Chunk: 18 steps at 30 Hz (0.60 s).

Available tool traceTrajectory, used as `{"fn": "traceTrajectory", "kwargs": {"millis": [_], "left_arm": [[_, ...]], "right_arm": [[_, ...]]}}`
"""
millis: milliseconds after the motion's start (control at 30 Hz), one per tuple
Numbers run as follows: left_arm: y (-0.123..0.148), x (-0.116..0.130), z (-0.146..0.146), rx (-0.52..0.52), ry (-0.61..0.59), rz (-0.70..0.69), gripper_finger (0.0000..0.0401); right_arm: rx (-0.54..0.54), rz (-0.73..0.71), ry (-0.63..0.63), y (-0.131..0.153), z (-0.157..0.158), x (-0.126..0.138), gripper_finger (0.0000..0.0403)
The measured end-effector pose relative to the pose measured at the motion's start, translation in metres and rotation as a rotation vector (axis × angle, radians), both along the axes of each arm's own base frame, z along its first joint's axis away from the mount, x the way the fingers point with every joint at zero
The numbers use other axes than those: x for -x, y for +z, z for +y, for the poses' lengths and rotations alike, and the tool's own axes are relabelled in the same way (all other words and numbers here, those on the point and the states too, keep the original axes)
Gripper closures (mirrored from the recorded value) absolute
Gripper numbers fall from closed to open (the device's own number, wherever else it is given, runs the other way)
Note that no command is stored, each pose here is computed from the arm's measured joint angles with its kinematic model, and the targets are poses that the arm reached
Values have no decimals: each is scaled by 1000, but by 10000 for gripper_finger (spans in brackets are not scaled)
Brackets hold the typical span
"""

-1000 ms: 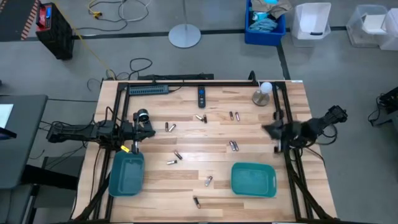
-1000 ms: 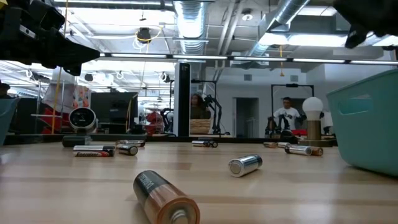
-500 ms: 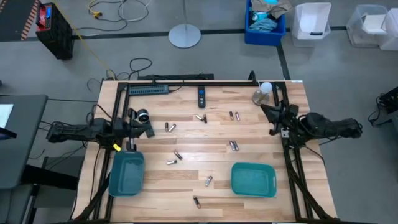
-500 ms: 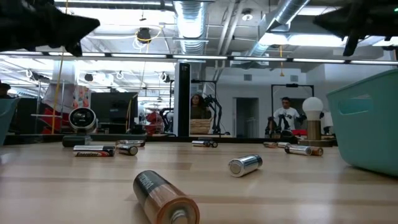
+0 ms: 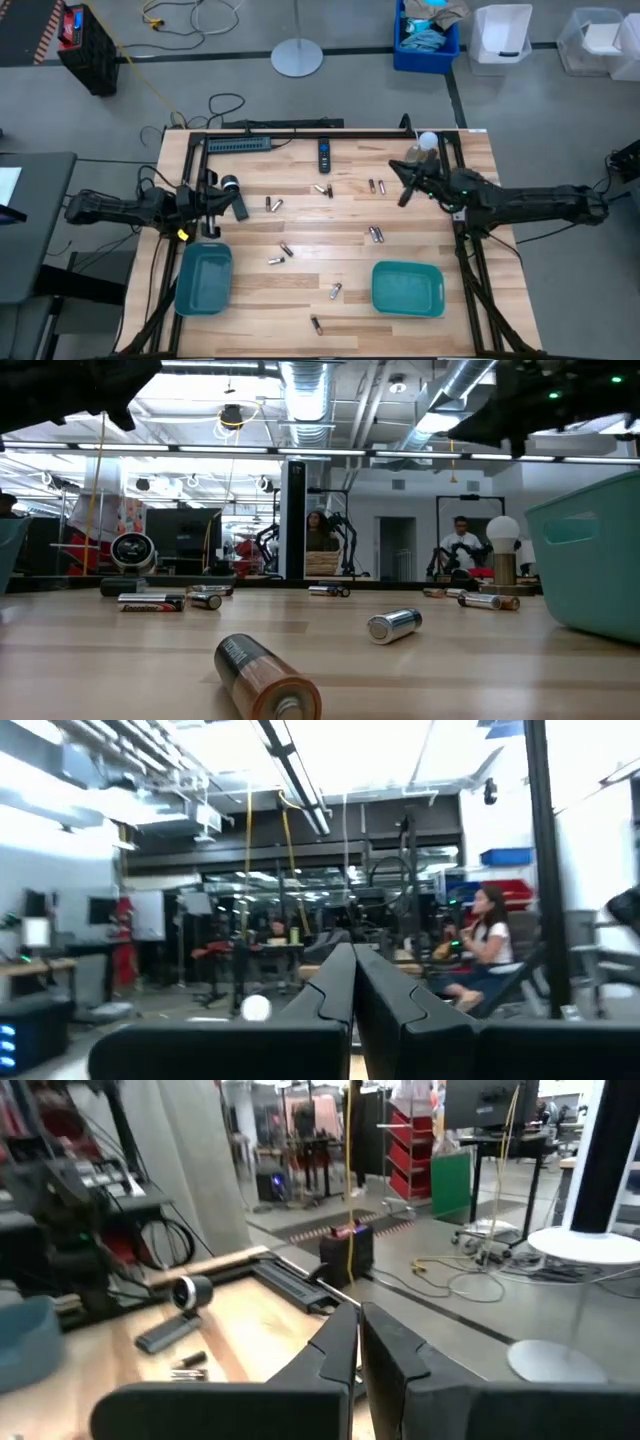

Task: Sort batteries
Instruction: Put the silver battery into the green bin

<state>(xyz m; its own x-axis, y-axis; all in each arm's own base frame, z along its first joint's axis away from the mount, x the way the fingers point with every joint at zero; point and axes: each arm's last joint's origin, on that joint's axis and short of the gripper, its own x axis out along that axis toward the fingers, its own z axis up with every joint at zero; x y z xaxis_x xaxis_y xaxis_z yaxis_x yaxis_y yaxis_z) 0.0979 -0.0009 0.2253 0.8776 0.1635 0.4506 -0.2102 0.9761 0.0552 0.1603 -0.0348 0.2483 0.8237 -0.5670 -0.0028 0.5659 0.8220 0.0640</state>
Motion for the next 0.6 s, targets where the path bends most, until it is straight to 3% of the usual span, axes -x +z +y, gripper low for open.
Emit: {"fn": "traceTrajectory", "kwargs": {"millis": [200,300,600], "left_arm": [[0,-12,4,28,159,24,401],[-2,-23,7,49,224,103,401],[1,-65,27,159,305,315,389]], "right_arm": [[28,90,-3,6,-8,-43,365],[34,210,12,3,-12,-65,365],[-140,511,-50,-10,-33,-109,356]]}}
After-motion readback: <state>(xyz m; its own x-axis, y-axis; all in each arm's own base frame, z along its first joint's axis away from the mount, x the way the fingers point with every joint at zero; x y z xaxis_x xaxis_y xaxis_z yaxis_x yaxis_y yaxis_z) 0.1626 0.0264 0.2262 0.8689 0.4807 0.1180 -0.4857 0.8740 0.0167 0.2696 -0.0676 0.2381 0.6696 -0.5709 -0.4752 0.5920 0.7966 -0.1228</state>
